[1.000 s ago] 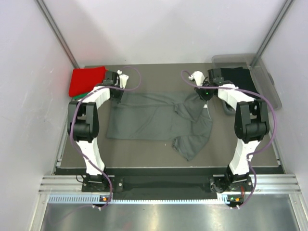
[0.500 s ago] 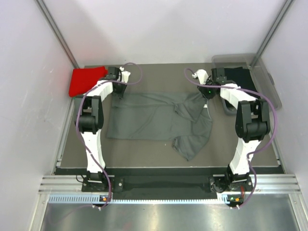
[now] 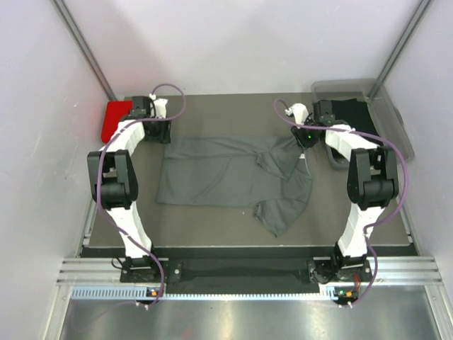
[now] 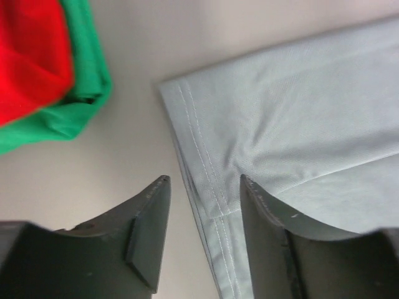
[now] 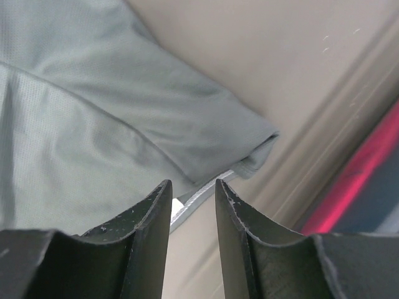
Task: Fold and stack the t-shirts
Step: Fold the tshirt
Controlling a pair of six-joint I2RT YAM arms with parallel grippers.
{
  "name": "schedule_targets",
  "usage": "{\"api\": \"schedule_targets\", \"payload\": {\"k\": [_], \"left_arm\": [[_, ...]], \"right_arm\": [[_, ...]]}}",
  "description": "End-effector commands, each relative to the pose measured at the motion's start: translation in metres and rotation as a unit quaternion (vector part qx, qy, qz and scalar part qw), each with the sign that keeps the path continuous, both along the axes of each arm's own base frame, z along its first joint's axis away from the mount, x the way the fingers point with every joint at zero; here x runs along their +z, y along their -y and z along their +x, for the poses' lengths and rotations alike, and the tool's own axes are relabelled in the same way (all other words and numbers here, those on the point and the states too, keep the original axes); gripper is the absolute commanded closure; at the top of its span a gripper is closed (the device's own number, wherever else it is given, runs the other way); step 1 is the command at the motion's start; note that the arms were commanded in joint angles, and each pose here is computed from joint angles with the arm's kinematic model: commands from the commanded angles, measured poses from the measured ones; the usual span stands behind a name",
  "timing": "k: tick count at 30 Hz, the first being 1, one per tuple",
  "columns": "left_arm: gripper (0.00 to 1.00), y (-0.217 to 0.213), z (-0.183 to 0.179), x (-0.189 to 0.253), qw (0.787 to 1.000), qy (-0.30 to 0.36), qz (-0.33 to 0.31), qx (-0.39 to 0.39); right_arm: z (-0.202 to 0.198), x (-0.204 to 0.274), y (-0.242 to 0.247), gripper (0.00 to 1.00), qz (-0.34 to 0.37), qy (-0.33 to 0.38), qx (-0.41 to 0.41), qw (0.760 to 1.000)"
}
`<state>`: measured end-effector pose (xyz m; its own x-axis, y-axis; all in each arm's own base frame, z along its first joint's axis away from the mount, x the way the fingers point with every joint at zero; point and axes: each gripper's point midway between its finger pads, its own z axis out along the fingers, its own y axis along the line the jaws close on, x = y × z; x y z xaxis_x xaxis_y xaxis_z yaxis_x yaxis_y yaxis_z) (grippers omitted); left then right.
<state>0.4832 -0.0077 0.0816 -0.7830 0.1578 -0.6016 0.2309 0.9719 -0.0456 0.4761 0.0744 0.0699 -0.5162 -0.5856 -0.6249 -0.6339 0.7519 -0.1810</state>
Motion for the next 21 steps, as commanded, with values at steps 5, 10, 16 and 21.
{"api": "schedule_targets", "payload": {"k": [5,10,16,21], "left_arm": [[0.53,0.008,-0.006,0.000,0.996,-0.048,-0.075,0.024],[0.57,-0.001,-0.011,-0.018,0.994,-0.073,-0.063,0.044],[0.59,-0.006,-0.019,-0.036,0.992,-0.101,-0.057,0.050],[0.62,-0.008,-0.025,-0.048,0.991,-0.115,-0.053,0.050]], "right_arm": [[-0.005,0.029,-0.004,0.65,0.019,0.032,0.005,0.999],[-0.009,0.037,0.000,0.65,0.011,0.038,0.007,0.999],[-0.013,0.042,-0.001,0.64,0.016,0.041,0.009,0.999],[-0.015,0.041,-0.002,0.64,0.019,0.038,0.009,0.999]]}}
